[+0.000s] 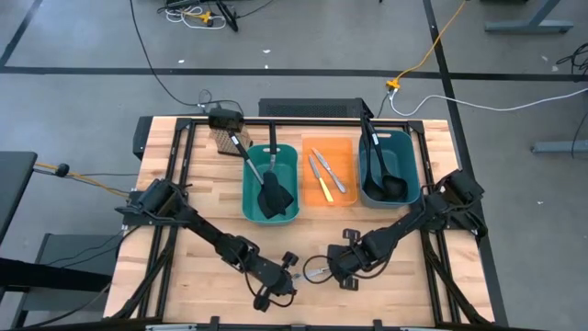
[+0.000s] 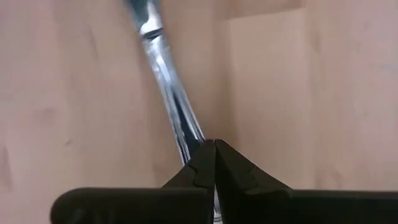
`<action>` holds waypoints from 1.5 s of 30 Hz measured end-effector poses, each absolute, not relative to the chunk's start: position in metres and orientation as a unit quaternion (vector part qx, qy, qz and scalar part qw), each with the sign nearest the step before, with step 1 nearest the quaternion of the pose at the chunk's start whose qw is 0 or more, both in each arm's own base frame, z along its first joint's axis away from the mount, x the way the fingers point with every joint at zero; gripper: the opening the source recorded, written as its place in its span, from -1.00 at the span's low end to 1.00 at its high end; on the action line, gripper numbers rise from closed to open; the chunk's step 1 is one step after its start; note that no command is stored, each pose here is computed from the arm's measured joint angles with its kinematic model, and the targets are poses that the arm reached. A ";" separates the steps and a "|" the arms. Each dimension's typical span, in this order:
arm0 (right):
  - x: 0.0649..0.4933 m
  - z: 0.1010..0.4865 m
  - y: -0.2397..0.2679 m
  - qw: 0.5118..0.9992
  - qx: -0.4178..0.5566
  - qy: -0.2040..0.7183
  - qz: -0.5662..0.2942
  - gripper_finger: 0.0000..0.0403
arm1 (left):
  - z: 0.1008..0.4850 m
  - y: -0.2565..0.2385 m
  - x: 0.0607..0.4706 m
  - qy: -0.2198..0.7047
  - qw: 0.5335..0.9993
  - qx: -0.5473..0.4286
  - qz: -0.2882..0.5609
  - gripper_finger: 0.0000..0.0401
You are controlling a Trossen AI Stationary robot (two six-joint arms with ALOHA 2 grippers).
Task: Pick & Place Kitchen Items
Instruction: Put the silver table knife into the orange bin
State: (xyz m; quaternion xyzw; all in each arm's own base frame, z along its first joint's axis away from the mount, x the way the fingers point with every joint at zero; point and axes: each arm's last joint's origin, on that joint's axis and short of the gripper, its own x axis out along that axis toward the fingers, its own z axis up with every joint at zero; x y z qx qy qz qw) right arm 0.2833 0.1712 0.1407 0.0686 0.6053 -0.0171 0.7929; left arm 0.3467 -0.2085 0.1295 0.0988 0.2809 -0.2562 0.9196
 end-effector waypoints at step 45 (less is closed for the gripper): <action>0.279 0.141 0.179 0.804 0.054 0.592 -0.022 -0.95 | 0.111 -0.190 0.340 0.344 0.919 0.124 -0.145 -0.99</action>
